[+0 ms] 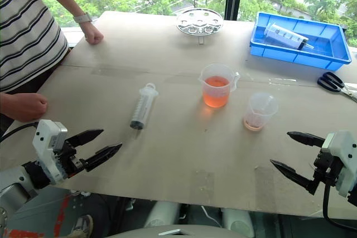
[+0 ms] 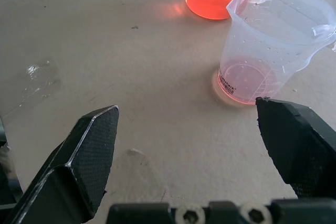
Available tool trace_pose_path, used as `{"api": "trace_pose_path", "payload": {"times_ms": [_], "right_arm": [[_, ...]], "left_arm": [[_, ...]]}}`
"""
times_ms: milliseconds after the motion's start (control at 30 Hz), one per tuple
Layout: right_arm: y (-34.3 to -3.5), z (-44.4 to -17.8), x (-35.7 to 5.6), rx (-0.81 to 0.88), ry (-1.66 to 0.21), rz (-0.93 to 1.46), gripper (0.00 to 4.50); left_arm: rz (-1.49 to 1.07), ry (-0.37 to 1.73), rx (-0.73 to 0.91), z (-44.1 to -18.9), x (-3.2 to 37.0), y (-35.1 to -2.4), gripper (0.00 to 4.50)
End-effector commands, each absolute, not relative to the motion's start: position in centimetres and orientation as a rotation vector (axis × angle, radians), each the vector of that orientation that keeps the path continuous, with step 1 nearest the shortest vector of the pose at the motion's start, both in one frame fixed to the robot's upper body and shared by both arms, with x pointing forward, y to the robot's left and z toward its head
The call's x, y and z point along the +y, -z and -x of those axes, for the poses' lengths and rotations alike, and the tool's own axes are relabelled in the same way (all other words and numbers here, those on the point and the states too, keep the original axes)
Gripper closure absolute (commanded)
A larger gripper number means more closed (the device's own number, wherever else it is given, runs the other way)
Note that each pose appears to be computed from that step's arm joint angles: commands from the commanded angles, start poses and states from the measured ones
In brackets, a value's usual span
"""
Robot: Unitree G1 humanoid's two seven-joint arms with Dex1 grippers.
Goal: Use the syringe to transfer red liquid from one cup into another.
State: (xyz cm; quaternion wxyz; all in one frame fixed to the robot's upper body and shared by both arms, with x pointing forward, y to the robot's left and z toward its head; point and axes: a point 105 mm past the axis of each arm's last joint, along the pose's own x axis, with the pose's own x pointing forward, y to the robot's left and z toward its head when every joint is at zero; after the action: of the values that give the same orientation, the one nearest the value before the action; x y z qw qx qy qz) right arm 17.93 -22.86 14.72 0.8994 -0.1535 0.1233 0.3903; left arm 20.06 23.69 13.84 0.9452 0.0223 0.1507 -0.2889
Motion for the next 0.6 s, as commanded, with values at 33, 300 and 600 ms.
{"api": "trace_pose_path", "payload": {"times_ms": [33,300,600], "right_arm": [[-15.5,-17.8,-21.6,0.19,-0.867,0.331,0.0],[-17.3,-18.1,-18.8,0.051,-0.992,0.276,0.0],[-20.4,-18.9,-14.3,-0.079,-1.231,0.298,0.0]], "left_arm": [[-0.057,0.599,0.28,-20.5,23.4,-14.6,0.04],[-0.004,0.569,0.221,-22.6,22.3,-16.6,0.04],[0.008,0.247,0.433,-27.8,23.3,-17.5,0.04]]}}
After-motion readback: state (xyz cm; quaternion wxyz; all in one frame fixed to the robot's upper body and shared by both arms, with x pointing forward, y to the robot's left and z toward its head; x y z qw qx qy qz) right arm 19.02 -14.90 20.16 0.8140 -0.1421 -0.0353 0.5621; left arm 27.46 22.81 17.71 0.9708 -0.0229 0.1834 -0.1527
